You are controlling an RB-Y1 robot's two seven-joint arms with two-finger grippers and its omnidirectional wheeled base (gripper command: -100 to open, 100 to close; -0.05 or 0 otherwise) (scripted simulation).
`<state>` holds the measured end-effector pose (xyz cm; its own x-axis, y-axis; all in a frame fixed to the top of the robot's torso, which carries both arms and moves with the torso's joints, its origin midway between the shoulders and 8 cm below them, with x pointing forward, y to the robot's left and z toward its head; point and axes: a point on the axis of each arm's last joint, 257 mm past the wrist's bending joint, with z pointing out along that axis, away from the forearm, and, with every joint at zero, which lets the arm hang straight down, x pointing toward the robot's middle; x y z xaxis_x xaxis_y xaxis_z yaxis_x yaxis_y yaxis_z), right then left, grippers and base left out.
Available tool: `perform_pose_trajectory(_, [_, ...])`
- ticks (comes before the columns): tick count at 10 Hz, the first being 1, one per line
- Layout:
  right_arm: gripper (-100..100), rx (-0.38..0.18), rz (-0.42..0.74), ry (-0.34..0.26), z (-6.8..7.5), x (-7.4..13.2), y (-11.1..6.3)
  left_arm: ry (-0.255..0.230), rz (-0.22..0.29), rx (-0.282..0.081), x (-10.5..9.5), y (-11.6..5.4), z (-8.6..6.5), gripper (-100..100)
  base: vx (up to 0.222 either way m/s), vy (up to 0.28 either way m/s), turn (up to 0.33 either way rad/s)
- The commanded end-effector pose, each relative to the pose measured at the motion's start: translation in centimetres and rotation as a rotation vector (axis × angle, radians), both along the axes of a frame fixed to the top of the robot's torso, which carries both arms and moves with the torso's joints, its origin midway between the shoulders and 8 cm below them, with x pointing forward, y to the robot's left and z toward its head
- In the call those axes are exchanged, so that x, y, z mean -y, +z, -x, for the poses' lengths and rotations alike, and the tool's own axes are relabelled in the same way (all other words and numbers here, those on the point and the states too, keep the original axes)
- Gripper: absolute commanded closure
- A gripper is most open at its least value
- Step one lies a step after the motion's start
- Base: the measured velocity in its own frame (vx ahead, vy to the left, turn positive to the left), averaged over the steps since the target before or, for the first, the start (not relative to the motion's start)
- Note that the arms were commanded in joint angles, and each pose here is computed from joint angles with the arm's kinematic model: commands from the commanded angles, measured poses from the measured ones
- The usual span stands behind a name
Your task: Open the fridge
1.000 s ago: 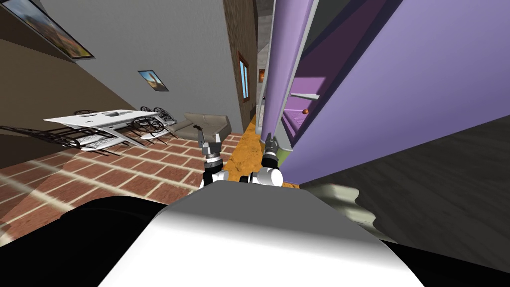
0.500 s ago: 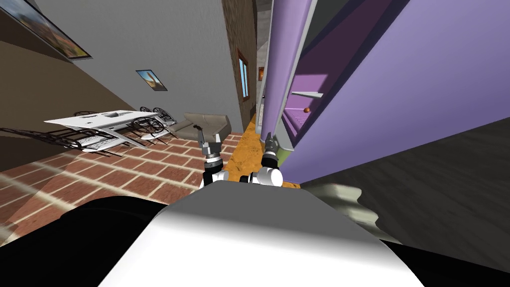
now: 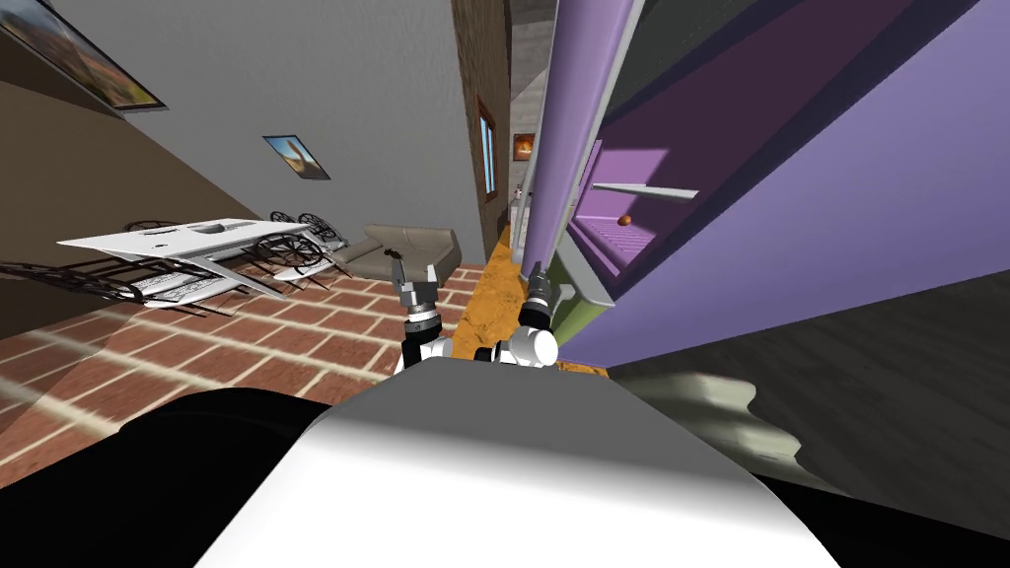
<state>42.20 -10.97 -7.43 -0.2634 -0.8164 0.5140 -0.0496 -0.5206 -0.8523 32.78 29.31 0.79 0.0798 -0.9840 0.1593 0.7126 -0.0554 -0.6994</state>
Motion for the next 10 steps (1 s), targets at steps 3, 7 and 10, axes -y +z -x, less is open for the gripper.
perform_pose_trajectory(3, [100, 0.006, 0.003, -0.087, -0.7, 2.5, 0.6, 0.000, 0.000, 0.000, 0.0, 0.0, 0.0, 0, 0.099, 0.291, -0.041])
perform_pose_trajectory(7, [100, 0.001, 0.009, -0.172, -1.0, 4.6, 0.7, 0.000, 0.000, 0.000, 0.0, 0.0, 0.0, 0, 0.103, 0.314, -0.048])
perform_pose_trajectory(10, [100, 0.033, -0.013, -0.173, -0.3, 5.6, 1.5, 0.000, -0.001, 0.000, 0.0, 0.0, 0.0, 0, 0.114, 0.213, -0.057])
